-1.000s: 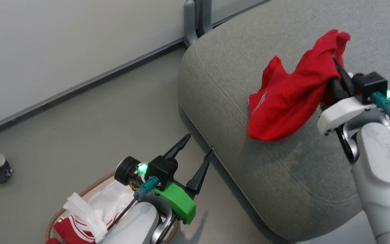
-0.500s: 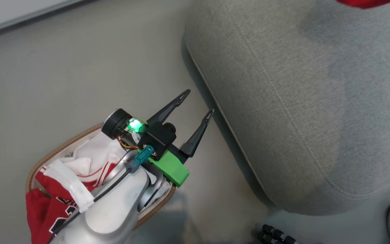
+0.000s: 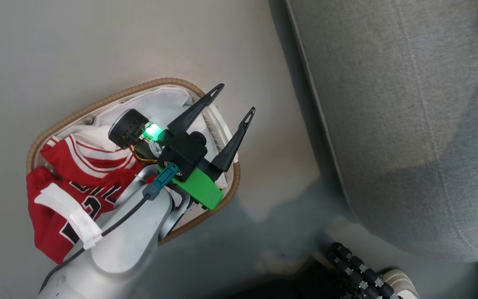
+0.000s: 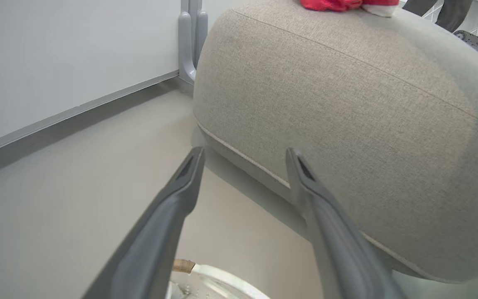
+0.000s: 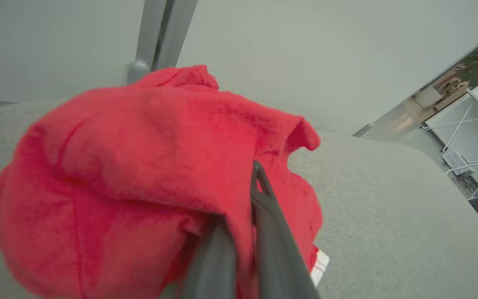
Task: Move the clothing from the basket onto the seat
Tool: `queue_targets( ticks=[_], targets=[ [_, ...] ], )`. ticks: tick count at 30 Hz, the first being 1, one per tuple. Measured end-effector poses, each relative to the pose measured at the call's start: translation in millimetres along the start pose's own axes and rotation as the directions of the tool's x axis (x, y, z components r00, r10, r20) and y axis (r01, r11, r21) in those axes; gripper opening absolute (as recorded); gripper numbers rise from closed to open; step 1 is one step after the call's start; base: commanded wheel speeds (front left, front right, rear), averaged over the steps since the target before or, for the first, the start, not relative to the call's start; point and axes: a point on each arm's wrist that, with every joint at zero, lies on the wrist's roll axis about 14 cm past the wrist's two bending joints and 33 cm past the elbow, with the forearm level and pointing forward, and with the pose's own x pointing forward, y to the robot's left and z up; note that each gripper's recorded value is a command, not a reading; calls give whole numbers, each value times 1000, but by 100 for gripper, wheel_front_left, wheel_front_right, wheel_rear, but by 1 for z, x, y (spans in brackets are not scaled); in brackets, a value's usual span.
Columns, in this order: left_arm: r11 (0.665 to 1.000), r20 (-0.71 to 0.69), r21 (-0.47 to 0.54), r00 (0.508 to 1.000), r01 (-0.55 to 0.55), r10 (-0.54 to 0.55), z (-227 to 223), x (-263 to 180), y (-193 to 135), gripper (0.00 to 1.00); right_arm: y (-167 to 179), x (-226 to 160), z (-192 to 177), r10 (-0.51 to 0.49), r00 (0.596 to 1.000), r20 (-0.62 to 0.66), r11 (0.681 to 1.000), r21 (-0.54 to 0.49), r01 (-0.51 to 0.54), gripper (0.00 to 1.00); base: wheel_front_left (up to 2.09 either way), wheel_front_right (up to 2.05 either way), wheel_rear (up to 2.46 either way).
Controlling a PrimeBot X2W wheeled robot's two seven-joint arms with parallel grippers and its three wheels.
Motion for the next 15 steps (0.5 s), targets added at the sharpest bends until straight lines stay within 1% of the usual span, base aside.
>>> queue_targets(
  ticks=[3, 6, 8, 9, 12, 15],
  targets=[
    [1000, -27, -13, 999, -25, 25, -13, -7, 9, 100, 31, -2, -32, 52, 997, -64, 999, 17, -51, 0, 0, 0, 0],
    [999, -44, -15, 998, -49, 48, -19, -13, 16, 100, 50, -4, -48, 85, 992, -90, 996, 30, -82, 1, 0, 0, 0],
    [998, -45, -9, 997, -57, 56, -18, -15, 19, 100, 56, -7, -50, 96, 991, -92, 995, 38, -93, 41, 0, 0, 0],
    [998, -42, -5, 997, -60, 59, -15, -16, 19, 100, 58, -10, -50, 100, 991, -89, 994, 42, -96, 100, 0, 0, 0],
    [998, -31, 6, 997, -69, 69, -6, -17, 20, 100, 58, -18, -48, 107, 991, -84, 994, 41, -104, 100, 0, 0, 0],
    [997, -13, 5, 997, -81, 81, 6, -18, 17, 100, 50, -28, -43, 101, 992, -75, 994, 40, -98, 100, 0, 0, 0]
  ],
)
